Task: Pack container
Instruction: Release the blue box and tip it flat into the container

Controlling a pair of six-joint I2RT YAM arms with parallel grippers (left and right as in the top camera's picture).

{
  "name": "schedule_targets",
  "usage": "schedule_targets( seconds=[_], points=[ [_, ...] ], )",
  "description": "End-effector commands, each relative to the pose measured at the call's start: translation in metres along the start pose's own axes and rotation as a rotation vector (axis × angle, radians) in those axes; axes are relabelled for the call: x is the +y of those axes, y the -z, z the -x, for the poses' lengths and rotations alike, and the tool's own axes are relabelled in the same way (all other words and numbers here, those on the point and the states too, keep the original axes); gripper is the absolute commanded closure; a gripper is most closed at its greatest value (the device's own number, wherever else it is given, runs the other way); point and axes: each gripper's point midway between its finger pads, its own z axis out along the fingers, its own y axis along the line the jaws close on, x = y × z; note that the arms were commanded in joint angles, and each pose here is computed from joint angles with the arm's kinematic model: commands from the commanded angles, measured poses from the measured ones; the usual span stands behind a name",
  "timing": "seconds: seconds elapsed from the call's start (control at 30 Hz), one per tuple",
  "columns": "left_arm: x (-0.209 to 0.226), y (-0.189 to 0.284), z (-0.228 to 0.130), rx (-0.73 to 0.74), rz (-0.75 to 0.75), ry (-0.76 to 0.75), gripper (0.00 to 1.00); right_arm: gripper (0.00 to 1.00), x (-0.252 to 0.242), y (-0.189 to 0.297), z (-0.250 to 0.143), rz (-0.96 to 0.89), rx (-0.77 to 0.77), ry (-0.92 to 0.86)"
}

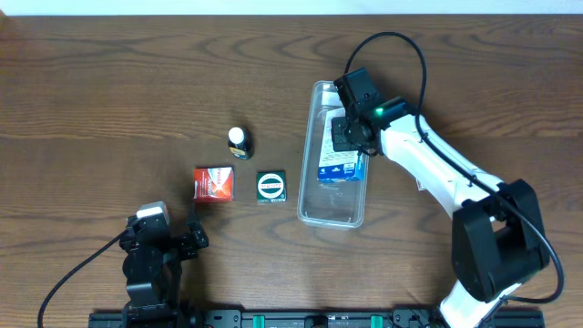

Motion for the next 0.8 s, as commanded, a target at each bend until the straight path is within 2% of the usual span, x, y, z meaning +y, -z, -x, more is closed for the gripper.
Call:
schedule_targets(
  seconds=[0.0,0.1,0.2,0.77],
  points=[
    [0.0,-0.003,-0.008,0.021,-0.001,-0.018,0.02,0.98,0.001,0.054,0.028,0.024,-0.122,0.004],
    [0.0,-0.003,-0.008,0.022,-0.001,-0.018,0.02,0.99,-0.002,0.081,0.028,0.026,-0.158,0.001],
    [0.0,-0.003,-0.008,0.023,-0.001,-0.018,0.02,0.99,-0.005,0.085,0.023,0.02,-0.148,0.002],
    [0.0,-0.003,-0.008,0.025,-0.001,-0.019,0.02,0.99,-0.023,-0.004,-0.009,-0.119,0.071,0.016]
  ],
)
